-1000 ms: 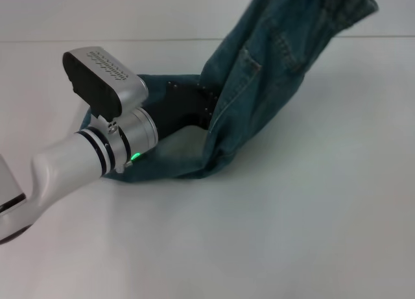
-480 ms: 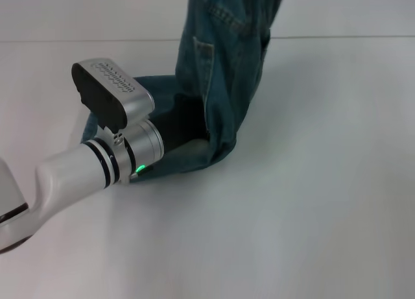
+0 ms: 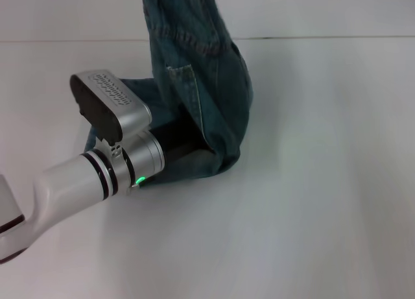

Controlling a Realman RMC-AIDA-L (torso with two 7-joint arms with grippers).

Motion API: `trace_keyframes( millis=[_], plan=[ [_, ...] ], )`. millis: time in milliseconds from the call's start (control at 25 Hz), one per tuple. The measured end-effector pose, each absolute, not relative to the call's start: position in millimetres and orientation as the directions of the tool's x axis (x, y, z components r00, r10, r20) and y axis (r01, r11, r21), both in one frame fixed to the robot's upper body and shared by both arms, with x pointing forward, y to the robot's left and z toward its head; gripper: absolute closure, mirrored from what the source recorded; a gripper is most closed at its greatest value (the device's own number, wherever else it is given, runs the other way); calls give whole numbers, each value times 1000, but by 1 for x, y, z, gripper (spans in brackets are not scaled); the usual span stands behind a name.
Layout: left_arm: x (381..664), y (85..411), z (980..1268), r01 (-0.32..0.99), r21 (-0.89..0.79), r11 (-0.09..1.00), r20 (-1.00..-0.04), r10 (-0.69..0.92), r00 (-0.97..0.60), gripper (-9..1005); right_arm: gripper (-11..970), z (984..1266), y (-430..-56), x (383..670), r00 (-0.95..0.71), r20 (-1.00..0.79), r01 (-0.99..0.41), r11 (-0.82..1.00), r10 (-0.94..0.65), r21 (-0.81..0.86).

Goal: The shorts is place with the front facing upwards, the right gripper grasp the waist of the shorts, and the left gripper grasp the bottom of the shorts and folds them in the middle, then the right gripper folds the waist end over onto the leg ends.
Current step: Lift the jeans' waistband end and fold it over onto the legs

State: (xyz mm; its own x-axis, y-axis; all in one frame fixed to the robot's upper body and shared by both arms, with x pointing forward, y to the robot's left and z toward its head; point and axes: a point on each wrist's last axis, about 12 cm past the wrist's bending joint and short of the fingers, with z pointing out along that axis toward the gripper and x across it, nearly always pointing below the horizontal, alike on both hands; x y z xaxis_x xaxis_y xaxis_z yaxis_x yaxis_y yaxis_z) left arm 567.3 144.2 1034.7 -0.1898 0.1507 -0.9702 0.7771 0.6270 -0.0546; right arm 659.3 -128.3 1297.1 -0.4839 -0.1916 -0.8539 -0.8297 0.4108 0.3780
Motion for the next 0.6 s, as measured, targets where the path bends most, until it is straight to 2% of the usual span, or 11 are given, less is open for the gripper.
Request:
trace_keyframes(
  millis=[320,600],
  plan=[
    [559,131,1035,811,-75,580,-970,147,-194,996,870,1292,-133,656,-499,-845,-825,403,-191,396],
    [559,153,1028,730,-114,674,-967,94,-237,996,869,1288,-139,653,-509,-840,-821,399,-188,408]
  ],
)
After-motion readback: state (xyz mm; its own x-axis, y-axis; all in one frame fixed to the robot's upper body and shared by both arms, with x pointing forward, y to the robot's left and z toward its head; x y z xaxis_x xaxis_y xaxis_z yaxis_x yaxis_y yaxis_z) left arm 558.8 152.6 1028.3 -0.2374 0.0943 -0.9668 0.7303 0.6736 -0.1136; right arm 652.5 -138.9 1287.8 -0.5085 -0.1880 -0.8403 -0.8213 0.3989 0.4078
